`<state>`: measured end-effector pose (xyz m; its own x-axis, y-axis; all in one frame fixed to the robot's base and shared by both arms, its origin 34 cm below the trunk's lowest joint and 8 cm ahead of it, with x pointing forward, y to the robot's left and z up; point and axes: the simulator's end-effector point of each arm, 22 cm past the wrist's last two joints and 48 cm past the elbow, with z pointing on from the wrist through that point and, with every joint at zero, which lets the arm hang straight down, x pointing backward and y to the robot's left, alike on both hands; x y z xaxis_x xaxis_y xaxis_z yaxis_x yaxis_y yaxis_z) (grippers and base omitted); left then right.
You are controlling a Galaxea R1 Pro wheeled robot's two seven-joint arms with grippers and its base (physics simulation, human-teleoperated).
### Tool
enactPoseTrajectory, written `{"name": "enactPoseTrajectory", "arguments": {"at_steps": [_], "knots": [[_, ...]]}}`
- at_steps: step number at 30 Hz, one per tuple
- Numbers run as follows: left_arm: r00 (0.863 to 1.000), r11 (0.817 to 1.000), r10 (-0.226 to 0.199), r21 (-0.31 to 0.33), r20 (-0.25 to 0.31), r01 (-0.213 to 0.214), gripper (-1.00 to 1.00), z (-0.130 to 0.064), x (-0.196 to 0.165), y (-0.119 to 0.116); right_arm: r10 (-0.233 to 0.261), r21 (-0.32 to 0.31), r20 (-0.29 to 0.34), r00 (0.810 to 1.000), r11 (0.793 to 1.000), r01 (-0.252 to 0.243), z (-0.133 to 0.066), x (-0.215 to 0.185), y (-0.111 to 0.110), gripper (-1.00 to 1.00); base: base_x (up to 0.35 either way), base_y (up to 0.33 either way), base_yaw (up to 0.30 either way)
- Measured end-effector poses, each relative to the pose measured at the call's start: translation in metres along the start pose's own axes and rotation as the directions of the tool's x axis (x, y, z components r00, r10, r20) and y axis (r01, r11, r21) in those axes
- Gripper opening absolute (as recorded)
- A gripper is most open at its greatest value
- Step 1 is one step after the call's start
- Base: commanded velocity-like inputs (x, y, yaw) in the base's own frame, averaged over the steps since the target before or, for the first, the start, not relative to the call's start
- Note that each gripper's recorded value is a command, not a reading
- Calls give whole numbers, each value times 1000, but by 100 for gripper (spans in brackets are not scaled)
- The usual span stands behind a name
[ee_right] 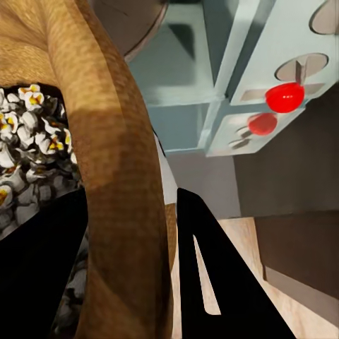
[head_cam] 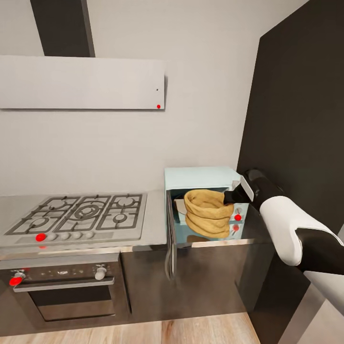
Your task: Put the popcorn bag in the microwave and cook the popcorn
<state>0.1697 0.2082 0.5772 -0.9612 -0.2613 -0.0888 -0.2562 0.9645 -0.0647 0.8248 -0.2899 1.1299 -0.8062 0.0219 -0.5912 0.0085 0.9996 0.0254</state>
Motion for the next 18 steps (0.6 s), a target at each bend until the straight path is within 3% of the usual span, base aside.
{"name": "enactPoseTrajectory", "arguments": {"at_steps": [7, 18], "knots": [[1000, 1000, 1, -2, 1, -1, 100, 0, 0, 1, -2, 1, -1, 1000, 1000, 2, 4, 3, -1, -100, 26, 0, 0], [1000, 1000, 1, -3, 1, -1, 100, 0, 0, 2, -12, 4, -2, 1000, 1000, 12, 13, 9, -2, -100, 279, 0, 0]]}}
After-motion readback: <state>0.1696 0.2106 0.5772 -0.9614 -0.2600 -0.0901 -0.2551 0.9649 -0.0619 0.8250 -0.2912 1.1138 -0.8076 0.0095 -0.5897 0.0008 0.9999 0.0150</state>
